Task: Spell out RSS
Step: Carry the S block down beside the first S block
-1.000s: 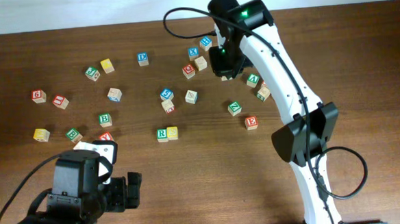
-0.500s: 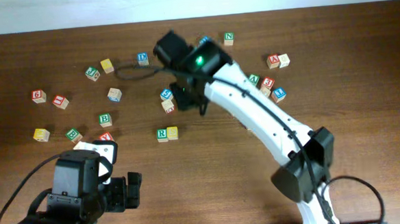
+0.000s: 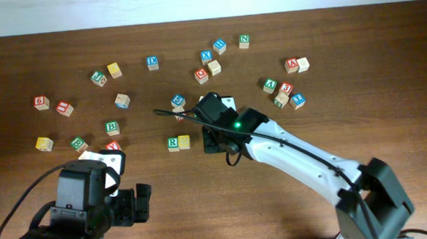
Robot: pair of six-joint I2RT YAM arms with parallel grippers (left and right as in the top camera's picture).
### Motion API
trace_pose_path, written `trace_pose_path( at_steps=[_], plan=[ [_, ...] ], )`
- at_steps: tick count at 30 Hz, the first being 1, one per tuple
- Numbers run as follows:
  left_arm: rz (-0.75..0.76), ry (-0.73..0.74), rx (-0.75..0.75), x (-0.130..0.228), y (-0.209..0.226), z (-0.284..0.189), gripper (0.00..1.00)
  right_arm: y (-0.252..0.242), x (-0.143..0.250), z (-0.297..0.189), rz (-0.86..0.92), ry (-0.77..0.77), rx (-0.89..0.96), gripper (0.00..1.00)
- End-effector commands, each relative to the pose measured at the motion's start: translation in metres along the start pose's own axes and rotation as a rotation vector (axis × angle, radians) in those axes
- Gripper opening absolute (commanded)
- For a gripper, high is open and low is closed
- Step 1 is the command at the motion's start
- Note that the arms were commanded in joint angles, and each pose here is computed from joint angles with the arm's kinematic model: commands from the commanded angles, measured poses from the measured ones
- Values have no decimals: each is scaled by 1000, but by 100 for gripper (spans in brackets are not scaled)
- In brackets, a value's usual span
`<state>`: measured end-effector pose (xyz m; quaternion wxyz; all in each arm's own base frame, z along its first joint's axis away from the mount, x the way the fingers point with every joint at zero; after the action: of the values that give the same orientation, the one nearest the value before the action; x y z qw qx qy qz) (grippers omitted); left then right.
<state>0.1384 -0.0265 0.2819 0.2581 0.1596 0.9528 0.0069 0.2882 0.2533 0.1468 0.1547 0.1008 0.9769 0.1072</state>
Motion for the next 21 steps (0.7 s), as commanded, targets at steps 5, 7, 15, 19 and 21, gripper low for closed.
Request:
trace_pose_path(
  at_steps=[5, 7, 15, 19, 21],
  plan=[
    [11, -9, -2, -1, 0, -2, 100, 9, -1, 53, 19, -5, 14, 4],
    [11, -9, -2, -1, 0, -2, 99, 13, -4, 57, 19, -16, 17, 4],
    [11, -9, -2, -1, 0, -2, 99, 41, -36, 54, -57, -56, 96, 4],
    [11, -9, -2, -1, 0, -2, 99, 40, -32, 63, -63, -35, 106, 4],
    [11, -9, -2, -1, 0, -2, 99, 39, -28, 70, -64, -8, 108, 4]
  ],
)
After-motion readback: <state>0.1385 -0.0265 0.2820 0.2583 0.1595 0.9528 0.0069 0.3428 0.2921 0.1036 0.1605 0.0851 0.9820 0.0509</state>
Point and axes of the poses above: each gripper's point midway between its finger pads, its own z axis out along the fingers, its own y axis along the line the jaws close on, x = y × z, the point moved 6 cm from there along -z, back along the fingers, and after that the axes turned 14 degrees about z, right-handed, at the moved point
